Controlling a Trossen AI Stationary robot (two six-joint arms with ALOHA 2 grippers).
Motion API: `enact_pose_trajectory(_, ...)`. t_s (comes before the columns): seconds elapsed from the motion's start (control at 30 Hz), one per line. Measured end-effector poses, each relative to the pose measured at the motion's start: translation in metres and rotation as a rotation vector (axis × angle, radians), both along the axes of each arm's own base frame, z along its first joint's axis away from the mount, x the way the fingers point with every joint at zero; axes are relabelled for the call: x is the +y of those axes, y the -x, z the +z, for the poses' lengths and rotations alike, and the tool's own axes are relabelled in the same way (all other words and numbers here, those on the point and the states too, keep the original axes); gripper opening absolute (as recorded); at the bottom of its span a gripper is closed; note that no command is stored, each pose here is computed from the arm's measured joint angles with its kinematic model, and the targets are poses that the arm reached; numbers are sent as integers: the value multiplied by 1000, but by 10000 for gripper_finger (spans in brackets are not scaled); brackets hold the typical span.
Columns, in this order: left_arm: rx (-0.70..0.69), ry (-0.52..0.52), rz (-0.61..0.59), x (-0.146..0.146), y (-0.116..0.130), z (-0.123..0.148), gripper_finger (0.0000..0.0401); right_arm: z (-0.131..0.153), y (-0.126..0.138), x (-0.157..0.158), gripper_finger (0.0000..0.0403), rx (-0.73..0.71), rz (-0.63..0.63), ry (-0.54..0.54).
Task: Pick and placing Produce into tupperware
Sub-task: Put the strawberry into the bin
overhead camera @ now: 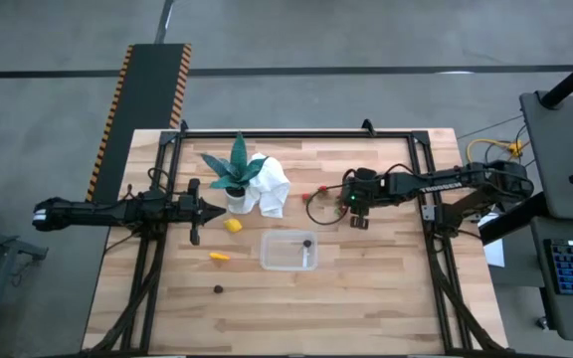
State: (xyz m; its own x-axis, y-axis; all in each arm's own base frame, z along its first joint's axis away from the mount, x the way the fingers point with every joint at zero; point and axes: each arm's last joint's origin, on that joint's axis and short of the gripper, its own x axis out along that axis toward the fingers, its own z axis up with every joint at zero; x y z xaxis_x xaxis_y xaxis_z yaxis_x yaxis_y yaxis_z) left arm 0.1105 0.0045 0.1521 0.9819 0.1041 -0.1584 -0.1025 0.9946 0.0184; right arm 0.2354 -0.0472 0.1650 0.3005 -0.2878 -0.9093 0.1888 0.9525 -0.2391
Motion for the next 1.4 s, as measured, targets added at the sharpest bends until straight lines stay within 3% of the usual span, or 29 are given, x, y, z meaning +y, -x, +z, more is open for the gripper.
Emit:
enact_pose_trajectory(0.3, 3, 0, 0, 0, 0, 0, 0, -3, 4, -7, 175, -1, -4, -71)
enact_pose_trajectory(0.8, 3, 0, 0, 0, 0, 0, 0, -8, 4, -7, 159, -9, 1, -72)
enact_pose_trajectory(1.1, 6, 0, 0, 0, 0, -1, 0, -29, -1, -8, 156, 69, -6, -89)
enact_pose_trajectory(1.4, 5, 0, -1, 0, 0, 0, 0, -26, -3, -8, 150, 49, 1, -78)
